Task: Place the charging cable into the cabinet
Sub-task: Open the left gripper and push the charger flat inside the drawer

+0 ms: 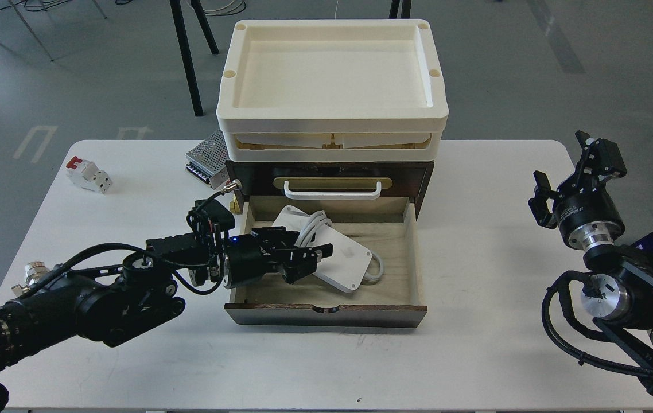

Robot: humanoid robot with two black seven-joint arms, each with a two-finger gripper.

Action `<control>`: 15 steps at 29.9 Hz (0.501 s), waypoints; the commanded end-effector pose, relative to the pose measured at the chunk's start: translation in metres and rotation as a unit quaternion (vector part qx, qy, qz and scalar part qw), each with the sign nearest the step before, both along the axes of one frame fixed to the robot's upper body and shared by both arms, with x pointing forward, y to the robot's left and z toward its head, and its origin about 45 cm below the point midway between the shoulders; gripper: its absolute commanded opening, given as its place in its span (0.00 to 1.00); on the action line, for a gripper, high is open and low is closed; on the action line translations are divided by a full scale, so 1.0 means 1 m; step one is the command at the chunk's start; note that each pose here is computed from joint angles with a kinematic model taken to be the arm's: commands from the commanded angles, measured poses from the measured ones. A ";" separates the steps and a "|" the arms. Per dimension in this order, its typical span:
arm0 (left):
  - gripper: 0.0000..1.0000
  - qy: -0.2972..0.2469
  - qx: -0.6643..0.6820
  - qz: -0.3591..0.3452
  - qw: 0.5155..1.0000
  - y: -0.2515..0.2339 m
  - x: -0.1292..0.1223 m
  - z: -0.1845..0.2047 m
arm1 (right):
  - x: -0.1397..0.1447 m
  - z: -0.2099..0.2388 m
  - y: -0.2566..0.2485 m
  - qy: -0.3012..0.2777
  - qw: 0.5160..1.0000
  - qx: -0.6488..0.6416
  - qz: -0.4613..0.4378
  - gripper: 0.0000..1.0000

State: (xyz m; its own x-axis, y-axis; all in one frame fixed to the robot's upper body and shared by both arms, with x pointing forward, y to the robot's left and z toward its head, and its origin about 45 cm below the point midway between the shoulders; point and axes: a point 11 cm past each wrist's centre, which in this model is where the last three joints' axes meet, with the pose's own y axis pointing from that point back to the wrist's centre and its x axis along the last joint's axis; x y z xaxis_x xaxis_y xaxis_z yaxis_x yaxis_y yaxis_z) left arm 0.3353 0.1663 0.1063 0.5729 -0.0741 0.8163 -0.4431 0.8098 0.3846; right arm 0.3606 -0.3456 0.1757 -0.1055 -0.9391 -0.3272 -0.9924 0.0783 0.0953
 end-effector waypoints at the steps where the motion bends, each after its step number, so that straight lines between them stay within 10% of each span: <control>1: 0.57 -0.009 0.013 -0.014 1.000 0.000 -0.003 -0.003 | 0.000 0.000 0.000 0.000 1.000 0.000 0.000 0.99; 15: 0.57 -0.030 0.041 -0.011 0.999 0.011 0.005 -0.007 | 0.000 0.000 0.000 0.000 1.000 0.000 0.000 0.99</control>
